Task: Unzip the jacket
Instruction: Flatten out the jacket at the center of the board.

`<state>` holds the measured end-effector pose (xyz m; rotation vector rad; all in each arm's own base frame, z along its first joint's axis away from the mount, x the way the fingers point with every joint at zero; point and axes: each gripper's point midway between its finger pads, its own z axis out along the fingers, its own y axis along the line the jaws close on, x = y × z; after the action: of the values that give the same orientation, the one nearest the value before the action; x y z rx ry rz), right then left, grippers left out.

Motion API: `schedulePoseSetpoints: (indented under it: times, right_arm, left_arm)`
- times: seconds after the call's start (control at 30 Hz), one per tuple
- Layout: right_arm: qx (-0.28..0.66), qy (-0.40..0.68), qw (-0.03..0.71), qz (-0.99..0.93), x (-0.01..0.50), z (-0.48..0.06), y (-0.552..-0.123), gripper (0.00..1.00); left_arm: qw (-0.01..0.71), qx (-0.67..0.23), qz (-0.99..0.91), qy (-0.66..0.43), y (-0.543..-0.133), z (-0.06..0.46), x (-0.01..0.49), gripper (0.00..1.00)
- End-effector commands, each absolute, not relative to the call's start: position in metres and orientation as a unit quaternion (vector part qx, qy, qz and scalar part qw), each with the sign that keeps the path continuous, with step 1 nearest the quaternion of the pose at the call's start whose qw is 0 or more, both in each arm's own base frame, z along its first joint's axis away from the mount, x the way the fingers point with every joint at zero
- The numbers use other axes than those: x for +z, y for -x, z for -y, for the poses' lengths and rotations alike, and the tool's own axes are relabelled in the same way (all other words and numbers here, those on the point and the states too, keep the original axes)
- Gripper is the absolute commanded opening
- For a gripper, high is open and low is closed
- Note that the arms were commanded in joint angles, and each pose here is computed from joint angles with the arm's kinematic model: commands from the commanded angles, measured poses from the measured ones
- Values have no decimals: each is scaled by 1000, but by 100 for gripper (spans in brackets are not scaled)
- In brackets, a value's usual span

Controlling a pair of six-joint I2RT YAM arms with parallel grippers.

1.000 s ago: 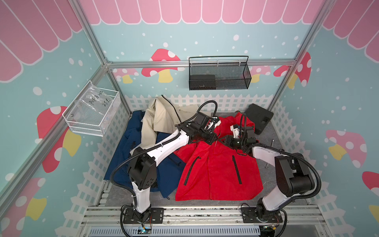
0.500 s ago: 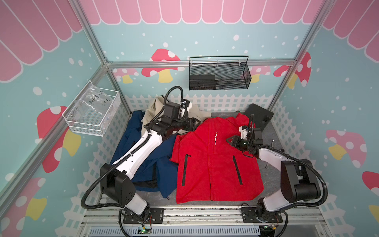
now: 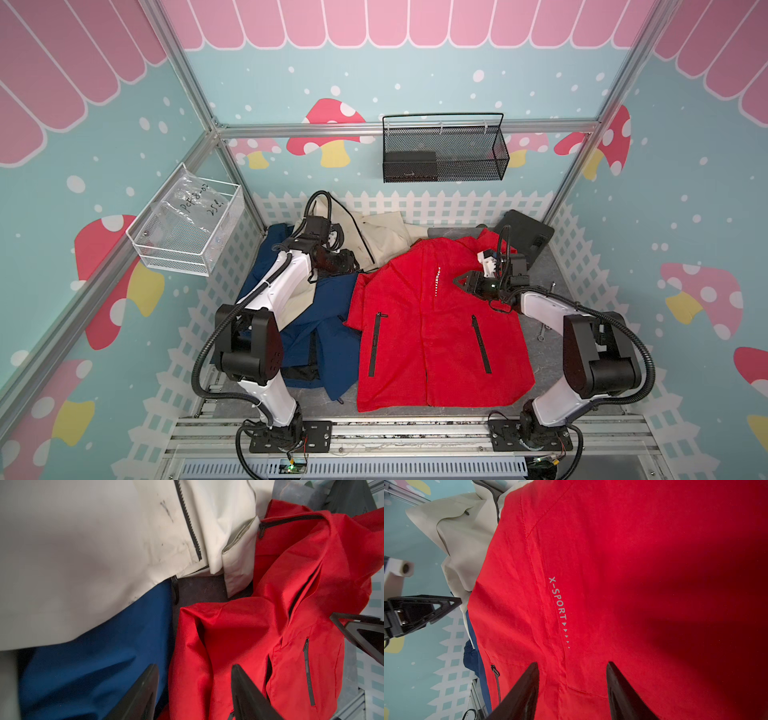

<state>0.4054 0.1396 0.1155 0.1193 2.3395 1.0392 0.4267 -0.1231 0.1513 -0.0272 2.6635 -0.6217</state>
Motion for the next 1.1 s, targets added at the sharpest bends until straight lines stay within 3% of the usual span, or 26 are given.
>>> schedulePoseSetpoints:
  times: [0.0,0.27,0.37,0.4,0.47,0.53,0.73,1.07]
  right_arm:
    - [394,-33,278,-876,115,-143,-408,54]
    - [392,-33,277,-877,116,-142,-408,54]
    - [391,-32,279,-876,119,-143,-408,54]
    - [391,-32,280,-876,120,-142,-408,54]
    - [391,-31,281,-876,120,-142,-408,54]
    - [391,-31,278,-877,118,-143,-408,54]
    - [371,-80,253,-890,87,-134,-403,52]
    - [327,-202,195,-902,31,-112,-379,56]
  left_arm:
    - [151,-263,-953,9,-416,136,130,53]
    - [106,-287,-952,17,-420,146,91,49]
    - [97,-295,-950,19,-423,150,81,43]
    - [98,-299,-949,17,-425,152,80,38]
    - [109,-304,-946,12,-431,155,89,15]
    - [157,-296,-942,-6,-443,156,118,0]
    - [374,-165,-907,-106,-469,145,257,0]
    - [579,-10,-803,-145,-466,119,393,0]
